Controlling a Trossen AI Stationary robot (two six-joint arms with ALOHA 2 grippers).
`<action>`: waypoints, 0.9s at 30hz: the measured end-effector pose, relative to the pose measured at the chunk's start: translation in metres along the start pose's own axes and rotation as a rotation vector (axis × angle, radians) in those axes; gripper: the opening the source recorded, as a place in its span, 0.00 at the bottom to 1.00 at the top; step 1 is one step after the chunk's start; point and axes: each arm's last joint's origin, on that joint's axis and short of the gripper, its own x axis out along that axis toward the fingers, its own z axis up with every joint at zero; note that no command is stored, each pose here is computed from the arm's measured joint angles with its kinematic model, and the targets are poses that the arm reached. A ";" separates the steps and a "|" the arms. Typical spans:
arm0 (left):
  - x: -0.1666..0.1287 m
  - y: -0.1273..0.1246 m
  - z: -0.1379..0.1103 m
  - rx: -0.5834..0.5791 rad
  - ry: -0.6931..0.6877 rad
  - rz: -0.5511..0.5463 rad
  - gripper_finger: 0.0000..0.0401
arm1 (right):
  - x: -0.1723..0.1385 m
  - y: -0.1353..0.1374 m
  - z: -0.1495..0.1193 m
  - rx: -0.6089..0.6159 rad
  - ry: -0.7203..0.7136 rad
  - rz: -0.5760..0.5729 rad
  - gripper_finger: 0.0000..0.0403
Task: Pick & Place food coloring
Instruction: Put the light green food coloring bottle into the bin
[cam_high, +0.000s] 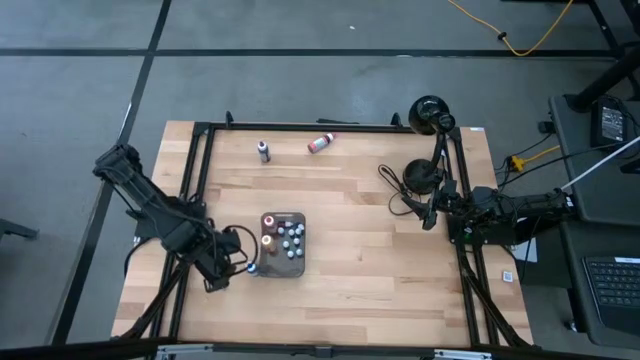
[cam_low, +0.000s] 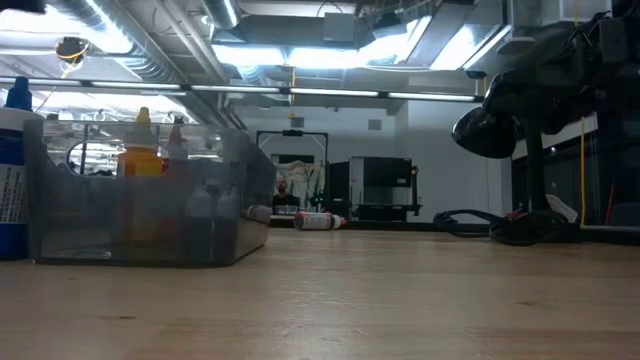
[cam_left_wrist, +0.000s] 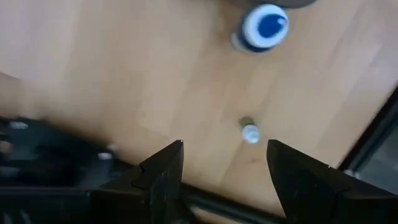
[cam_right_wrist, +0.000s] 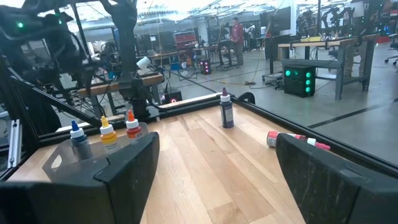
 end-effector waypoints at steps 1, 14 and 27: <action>0.005 -0.002 -0.001 -0.016 0.001 -0.019 0.56 | 0.000 0.000 0.000 0.000 0.000 0.000 0.80; 0.045 -0.012 -0.013 -0.142 0.025 0.022 0.56 | 0.000 0.000 0.000 0.000 0.000 0.000 0.80; 0.083 -0.043 -0.033 -0.228 0.037 0.147 0.56 | 0.000 0.000 0.000 0.000 0.000 0.000 0.80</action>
